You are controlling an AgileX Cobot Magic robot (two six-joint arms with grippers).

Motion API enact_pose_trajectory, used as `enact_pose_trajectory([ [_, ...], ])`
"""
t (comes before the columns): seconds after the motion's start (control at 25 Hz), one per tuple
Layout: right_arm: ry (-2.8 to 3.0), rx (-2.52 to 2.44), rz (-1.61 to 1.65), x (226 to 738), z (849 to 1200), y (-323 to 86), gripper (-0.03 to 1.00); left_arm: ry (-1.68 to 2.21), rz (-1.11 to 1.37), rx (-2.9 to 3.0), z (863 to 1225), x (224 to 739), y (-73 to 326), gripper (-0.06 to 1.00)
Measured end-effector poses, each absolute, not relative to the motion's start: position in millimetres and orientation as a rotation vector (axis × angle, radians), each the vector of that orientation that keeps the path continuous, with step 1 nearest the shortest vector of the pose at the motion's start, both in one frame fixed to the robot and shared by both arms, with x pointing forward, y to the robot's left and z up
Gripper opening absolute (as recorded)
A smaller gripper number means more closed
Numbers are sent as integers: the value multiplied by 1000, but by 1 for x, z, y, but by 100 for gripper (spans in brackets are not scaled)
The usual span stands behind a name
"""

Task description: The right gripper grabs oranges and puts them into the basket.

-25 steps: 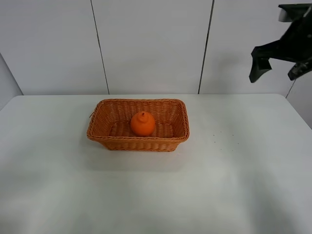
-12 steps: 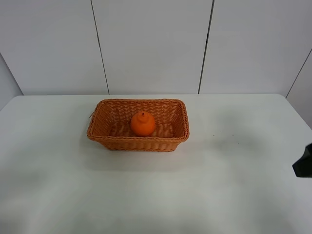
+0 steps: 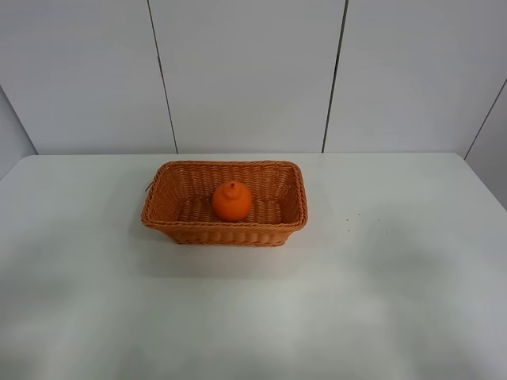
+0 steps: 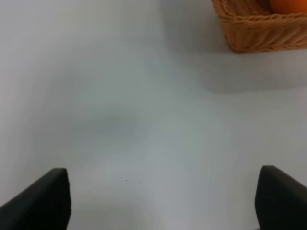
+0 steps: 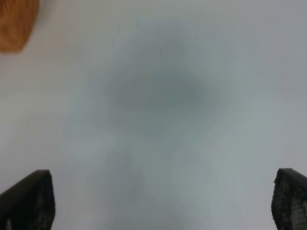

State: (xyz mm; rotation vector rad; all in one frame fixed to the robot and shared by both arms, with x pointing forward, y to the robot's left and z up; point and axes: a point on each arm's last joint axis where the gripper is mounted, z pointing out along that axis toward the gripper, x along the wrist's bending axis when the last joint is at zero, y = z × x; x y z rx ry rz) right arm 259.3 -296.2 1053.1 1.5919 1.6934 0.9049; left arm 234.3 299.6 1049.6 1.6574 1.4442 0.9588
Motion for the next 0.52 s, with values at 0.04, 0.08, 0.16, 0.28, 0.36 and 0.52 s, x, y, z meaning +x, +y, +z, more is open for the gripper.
enact_pose_trajectory([
  [0.04,1669,1569,929,254,1054,-297,69,1444,959,1657,1050,234,300,88],
  [0.08,1641,1542,956,248,1054,-297,69,1444,959,1657,1050,234,300,88],
  [0.16,1598,1500,997,238,1054,-297,69,1444,959,1657,1050,234,300,88],
  [0.28,1583,1486,1009,235,1054,-298,69,1444,959,1657,1050,234,300,88],
  [0.36,1582,1485,1010,235,1054,-298,69,1444,959,1657,1050,234,300,88],
  [0.52,1582,1485,1010,235,1054,-298,69,1444,959,1657,1050,234,300,88],
])
